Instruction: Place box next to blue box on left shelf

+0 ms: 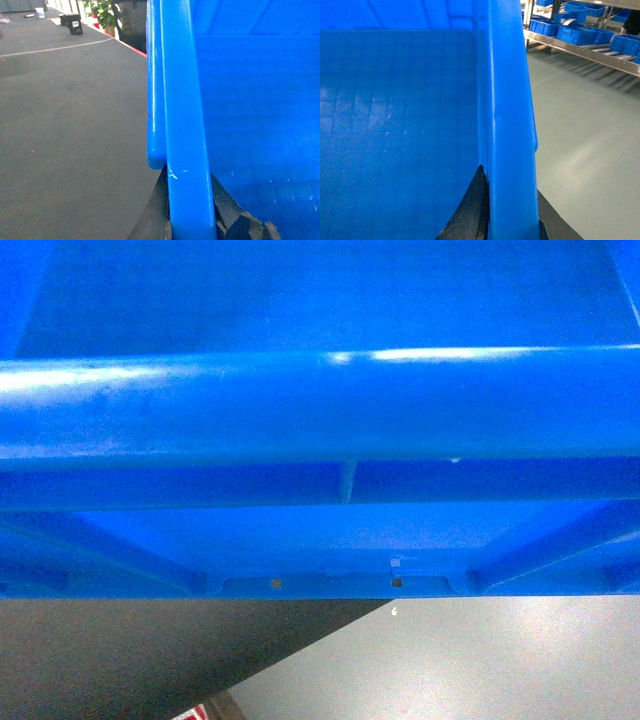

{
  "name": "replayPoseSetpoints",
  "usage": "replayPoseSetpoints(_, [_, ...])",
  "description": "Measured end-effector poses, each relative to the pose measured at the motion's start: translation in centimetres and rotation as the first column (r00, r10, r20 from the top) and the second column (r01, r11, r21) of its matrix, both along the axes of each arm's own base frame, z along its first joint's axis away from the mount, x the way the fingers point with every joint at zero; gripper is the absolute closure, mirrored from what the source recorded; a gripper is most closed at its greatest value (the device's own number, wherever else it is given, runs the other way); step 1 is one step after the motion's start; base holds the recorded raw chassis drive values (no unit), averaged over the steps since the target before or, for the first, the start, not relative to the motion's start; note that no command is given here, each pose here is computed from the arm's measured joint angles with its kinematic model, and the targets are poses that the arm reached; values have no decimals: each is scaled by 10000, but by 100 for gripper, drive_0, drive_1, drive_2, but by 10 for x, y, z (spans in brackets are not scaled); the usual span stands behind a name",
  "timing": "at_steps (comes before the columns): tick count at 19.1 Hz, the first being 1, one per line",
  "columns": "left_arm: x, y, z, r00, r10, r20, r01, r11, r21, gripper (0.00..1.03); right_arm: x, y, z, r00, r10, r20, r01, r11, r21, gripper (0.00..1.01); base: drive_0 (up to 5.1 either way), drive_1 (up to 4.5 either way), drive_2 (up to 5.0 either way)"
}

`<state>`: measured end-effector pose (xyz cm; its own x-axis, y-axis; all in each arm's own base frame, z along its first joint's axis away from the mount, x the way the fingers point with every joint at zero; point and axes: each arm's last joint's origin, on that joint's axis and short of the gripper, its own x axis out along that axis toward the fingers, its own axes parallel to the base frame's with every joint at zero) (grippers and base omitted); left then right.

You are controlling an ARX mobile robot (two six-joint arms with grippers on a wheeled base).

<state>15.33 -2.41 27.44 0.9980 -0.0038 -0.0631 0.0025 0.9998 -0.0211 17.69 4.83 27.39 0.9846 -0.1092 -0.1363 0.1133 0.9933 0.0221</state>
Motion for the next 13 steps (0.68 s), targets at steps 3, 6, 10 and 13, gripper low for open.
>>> replayPoseSetpoints(3, [0,0,0,10000,-4,-4,4,10000,0,96,0,0,0,10000,1,7,-1,10000,-1,92,-154,-154,-154])
replayPoseSetpoints(6, [0,0,0,10000,-4,4,4,10000,3,96,0,0,0,10000,1,10,-1,10000,0,92,-143,-143,-143])
replayPoseSetpoints(10, [0,0,0,10000,-4,0,4,10000,7,96,0,0,0,10000,1,10,-1,10000,0,92,-154,-154,-154])
replayPoseSetpoints(13, [0,0,0,10000,-9,-4,9,10000,27,96,0,0,0,10000,1,-8,-1,10000,-10,92,-145,-145,-145])
